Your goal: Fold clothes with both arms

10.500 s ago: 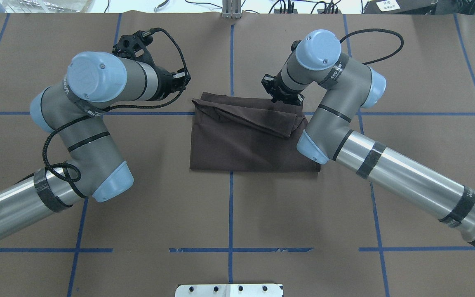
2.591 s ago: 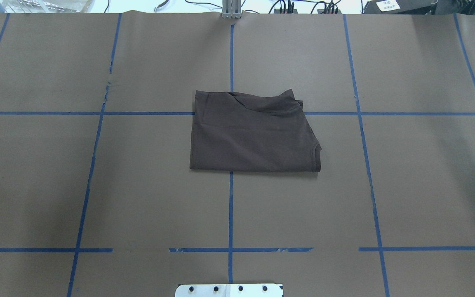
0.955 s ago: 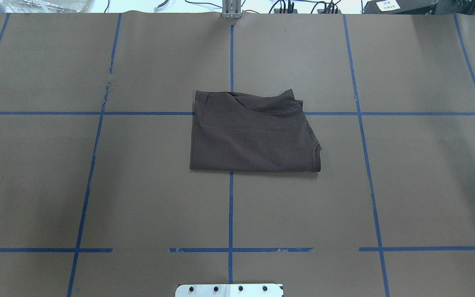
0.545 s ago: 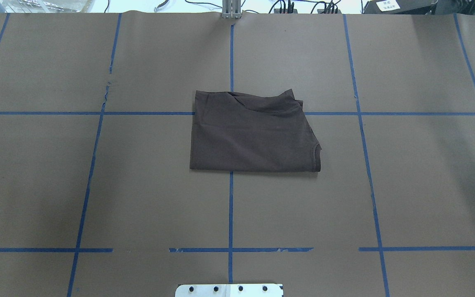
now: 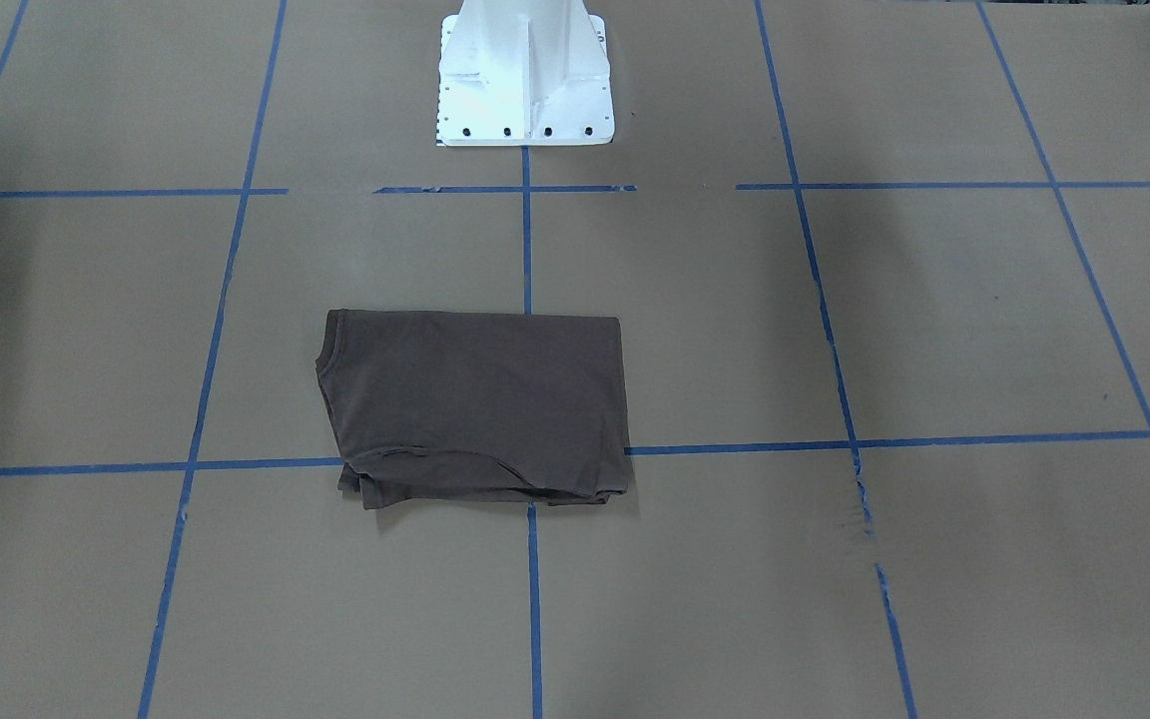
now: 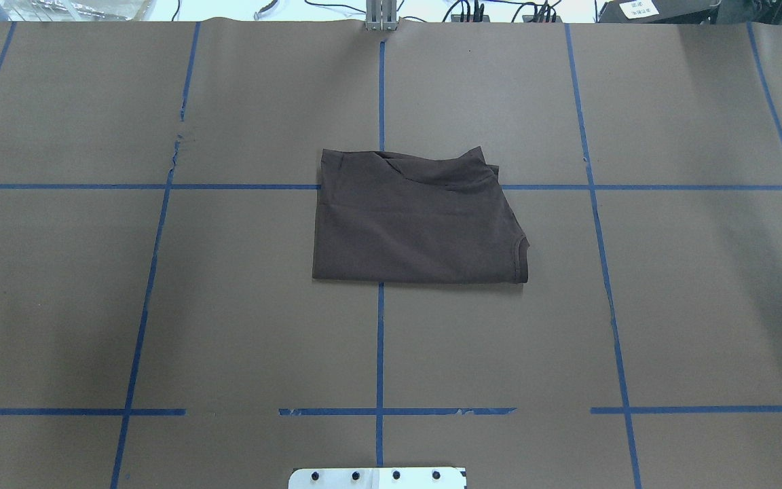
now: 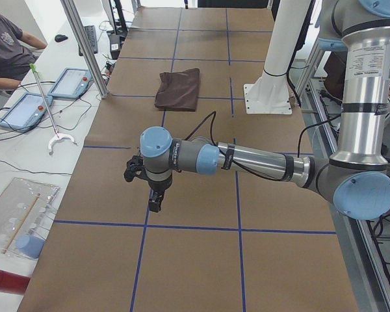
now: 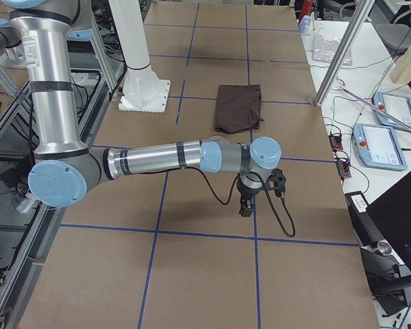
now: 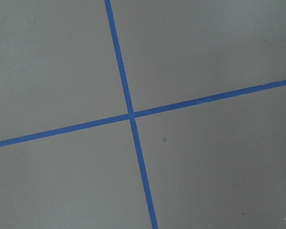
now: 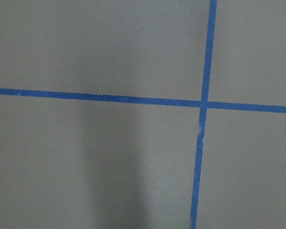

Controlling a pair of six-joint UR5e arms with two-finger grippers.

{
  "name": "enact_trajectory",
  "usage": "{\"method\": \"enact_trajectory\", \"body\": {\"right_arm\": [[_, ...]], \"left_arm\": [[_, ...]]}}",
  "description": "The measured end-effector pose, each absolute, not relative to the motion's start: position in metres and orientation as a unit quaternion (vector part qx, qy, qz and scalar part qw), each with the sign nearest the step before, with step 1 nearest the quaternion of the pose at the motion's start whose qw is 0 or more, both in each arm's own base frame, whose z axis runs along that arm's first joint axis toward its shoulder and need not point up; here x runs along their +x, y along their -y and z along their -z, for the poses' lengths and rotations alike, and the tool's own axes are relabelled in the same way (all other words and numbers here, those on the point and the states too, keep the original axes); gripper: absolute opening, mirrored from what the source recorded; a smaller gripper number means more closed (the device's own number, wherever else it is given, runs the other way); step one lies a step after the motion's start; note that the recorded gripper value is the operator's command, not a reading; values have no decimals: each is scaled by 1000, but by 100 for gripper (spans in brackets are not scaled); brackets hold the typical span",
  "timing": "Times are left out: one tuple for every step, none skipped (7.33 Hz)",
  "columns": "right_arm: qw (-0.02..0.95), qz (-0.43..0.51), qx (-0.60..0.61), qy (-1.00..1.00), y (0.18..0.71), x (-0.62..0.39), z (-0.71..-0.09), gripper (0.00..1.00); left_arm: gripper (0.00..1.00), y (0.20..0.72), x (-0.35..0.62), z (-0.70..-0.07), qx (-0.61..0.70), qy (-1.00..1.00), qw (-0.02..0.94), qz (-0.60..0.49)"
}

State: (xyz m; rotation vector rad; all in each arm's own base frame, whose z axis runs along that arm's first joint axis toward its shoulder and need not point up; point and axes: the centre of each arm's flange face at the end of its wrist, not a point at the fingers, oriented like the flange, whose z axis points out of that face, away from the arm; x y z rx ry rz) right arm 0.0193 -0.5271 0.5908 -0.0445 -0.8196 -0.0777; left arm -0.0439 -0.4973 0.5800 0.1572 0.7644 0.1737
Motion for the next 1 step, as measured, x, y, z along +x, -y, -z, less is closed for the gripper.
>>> {"method": "enact_trajectory", "body": {"right_arm": [[916,37,-22,398,527,19,-592,100]], "left_arm": [[100,497,-44,-581,75,-372,921,-85]]}}
